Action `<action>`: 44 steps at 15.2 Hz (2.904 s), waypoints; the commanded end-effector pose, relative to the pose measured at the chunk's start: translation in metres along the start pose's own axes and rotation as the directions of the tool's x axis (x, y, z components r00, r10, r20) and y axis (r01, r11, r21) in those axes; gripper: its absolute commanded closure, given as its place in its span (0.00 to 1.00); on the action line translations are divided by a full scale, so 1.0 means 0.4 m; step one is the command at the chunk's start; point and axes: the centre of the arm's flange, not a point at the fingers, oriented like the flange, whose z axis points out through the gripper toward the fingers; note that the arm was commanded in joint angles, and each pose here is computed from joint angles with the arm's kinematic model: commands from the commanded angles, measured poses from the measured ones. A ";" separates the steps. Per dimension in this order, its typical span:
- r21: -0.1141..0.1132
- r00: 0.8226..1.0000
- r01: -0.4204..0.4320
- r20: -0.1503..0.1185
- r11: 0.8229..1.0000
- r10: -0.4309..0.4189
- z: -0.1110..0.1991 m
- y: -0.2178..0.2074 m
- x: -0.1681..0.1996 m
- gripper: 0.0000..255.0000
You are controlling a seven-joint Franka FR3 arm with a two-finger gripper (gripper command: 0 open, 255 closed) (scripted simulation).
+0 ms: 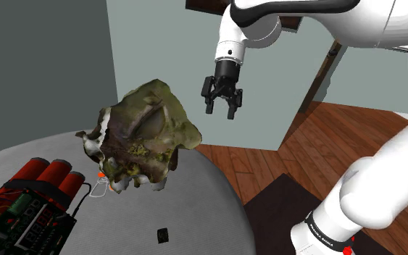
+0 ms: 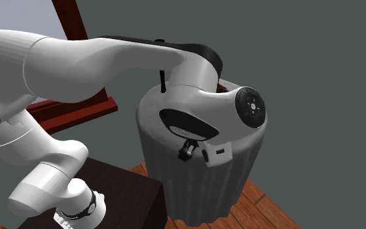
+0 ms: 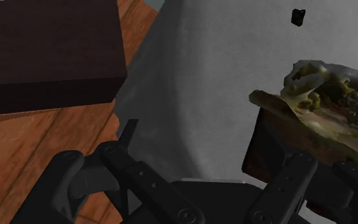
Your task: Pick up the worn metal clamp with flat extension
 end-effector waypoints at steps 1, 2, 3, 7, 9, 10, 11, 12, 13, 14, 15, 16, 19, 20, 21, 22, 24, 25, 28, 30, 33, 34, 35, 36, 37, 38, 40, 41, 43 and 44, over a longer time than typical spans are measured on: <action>0.045 0.998 -0.019 0.055 0.999 0.017 0.018 -0.035 0.061 0.00; 0.067 0.996 -0.029 0.081 0.997 0.024 0.028 -0.052 0.089 0.00; 0.087 0.994 -0.040 0.108 0.995 0.030 0.038 -0.070 0.117 0.00; 0.167 0.976 -0.086 0.214 0.982 0.049 0.084 -0.140 0.226 0.00; 0.205 0.962 -0.113 0.267 0.972 0.055 0.109 -0.175 0.280 0.00; 0.223 0.954 -0.126 0.293 0.967 0.057 0.122 -0.193 0.306 0.00; 0.240 0.946 -0.140 0.319 0.961 0.059 0.135 -0.211 0.332 0.00; 0.257 0.937 -0.155 0.345 0.954 0.059 0.148 -0.229 0.359 0.00; 0.274 0.927 -0.170 0.371 0.947 0.059 0.162 -0.247 0.385 0.00; 0.289 0.916 -0.185 0.396 0.939 0.059 0.176 -0.265 0.410 0.00; 0.305 0.905 -0.201 0.421 0.931 0.057 0.190 -0.283 0.436 0.00; 0.320 0.894 -0.217 0.446 0.922 0.056 0.205 -0.301 0.461 0.00; 0.342 0.874 -0.243 0.484 0.908 0.051 0.239 -0.326 0.507 0.00; 0.342 0.874 -0.243 0.484 0.908 0.051 0.250 -0.321 0.513 0.00; 0.342 0.874 -0.243 0.484 0.908 0.051 0.260 -0.317 0.519 0.00; 0.342 0.874 -0.243 0.484 0.908 0.051 0.271 -0.312 0.525 0.00; 0.342 0.874 -0.243 0.484 0.908 0.051 0.292 -0.303 0.538 0.00; 0.342 0.874 -0.243 0.484 0.908 0.051 0.303 -0.298 0.544 0.00; 0.342 0.874 -0.243 0.484 0.908 0.052 0.311 -0.304 0.552 1.00; 0.342 0.874 -0.243 0.484 0.908 0.051 0.317 -0.302 0.551 1.00; 0.342 0.874 -0.243 0.484 0.908 0.051 0.321 -0.301 0.550 1.00; 0.342 0.874 -0.243 0.484 0.908 0.051 0.322 -0.298 0.549 1.00; 0.342 0.874 -0.243 0.484 0.908 0.051 0.322 -0.298 0.548 1.00; 0.342 0.874 -0.243 0.484 0.908 0.051 0.322 -0.299 0.552 1.00; 0.342 0.874 -0.243 0.484 0.908 0.051 0.309 -0.295 0.548 1.00; 0.342 0.874 -0.243 0.484 0.908 0.051 0.299 -0.300 0.541 1.00; 0.342 0.874 -0.243 0.484 0.908 0.051 0.277 -0.309 0.529 1.00; 0.342 0.874 -0.243 0.484 0.908 0.051 0.266 -0.314 0.523 1.00; 0.342 0.874 -0.243 0.484 0.908 0.051 0.245 -0.323 0.510 1.00; 0.342 0.874 -0.243 0.484 0.908 0.051 0.234 -0.328 0.504 1.00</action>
